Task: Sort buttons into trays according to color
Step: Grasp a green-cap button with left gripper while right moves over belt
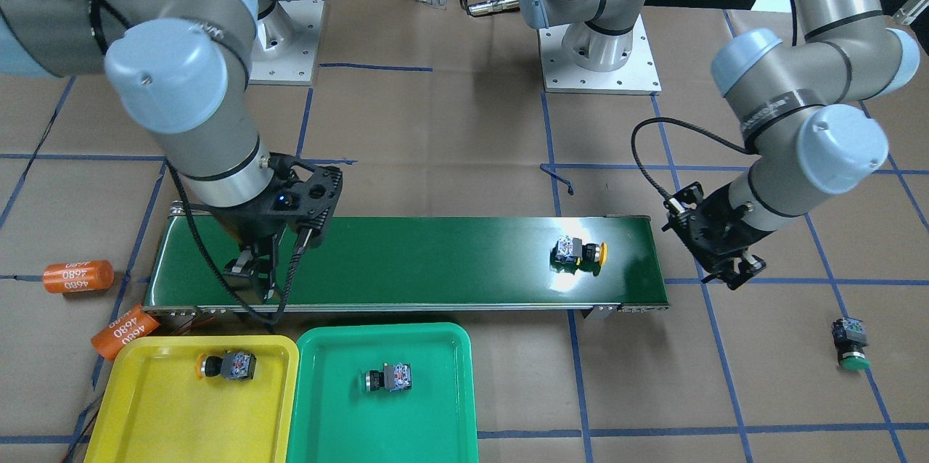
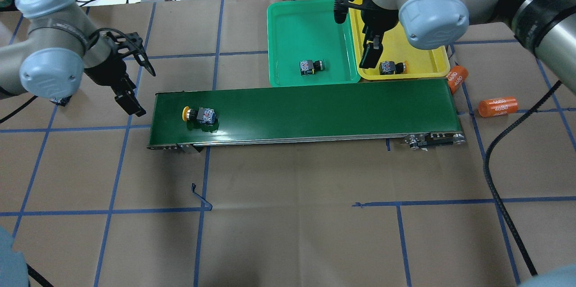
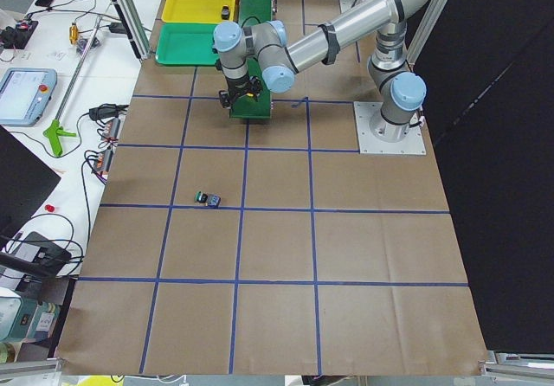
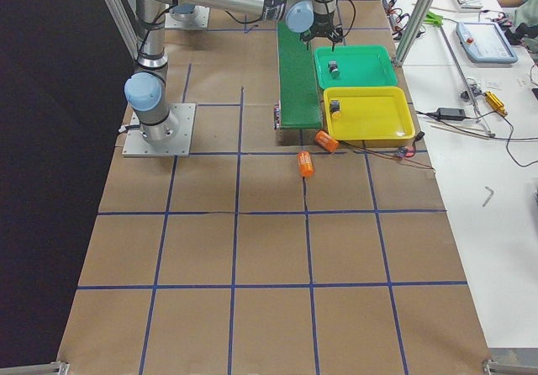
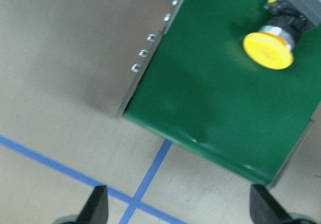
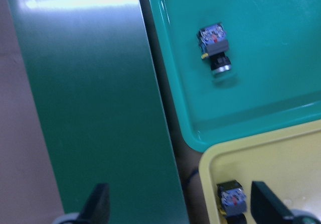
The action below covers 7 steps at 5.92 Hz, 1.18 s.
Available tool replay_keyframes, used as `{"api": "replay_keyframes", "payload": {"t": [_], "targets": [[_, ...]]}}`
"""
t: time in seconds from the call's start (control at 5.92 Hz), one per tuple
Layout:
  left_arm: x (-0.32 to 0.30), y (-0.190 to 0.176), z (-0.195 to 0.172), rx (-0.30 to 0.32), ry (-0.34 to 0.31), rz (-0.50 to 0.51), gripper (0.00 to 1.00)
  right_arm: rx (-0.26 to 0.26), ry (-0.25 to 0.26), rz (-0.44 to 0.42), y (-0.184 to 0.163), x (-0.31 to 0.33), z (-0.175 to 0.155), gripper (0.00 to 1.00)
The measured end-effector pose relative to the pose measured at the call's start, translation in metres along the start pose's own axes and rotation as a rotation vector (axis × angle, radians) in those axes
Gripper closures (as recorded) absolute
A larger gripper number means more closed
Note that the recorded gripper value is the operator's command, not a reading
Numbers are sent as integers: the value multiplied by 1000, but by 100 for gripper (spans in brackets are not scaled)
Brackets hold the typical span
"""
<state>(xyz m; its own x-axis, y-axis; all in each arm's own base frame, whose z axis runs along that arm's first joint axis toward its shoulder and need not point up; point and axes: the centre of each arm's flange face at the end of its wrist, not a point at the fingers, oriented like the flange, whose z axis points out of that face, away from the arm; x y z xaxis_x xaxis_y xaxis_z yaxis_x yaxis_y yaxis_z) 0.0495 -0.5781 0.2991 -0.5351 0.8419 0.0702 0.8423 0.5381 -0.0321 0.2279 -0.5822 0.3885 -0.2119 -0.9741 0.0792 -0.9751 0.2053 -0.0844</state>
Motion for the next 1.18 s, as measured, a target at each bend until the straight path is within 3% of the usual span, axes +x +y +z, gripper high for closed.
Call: {"api": "replay_keyframes", "payload": {"t": [0.34, 0.68, 1.01, 1.18], "targets": [[-54, 60, -8, 46, -15, -234, 2, -3, -23, 17, -36, -37, -6, 0], [-122, 119, 6, 45, -30, -377, 2, -13, -53, -92, -45, -53, 4, 0], [-183, 144, 27, -45, -108, -455, 2, -11, -58, -250, -47, -56, 7, 0], [-201, 152, 44, -62, -131, -485, 2, -3, -57, -299, -48, -57, 8, 0]]}}
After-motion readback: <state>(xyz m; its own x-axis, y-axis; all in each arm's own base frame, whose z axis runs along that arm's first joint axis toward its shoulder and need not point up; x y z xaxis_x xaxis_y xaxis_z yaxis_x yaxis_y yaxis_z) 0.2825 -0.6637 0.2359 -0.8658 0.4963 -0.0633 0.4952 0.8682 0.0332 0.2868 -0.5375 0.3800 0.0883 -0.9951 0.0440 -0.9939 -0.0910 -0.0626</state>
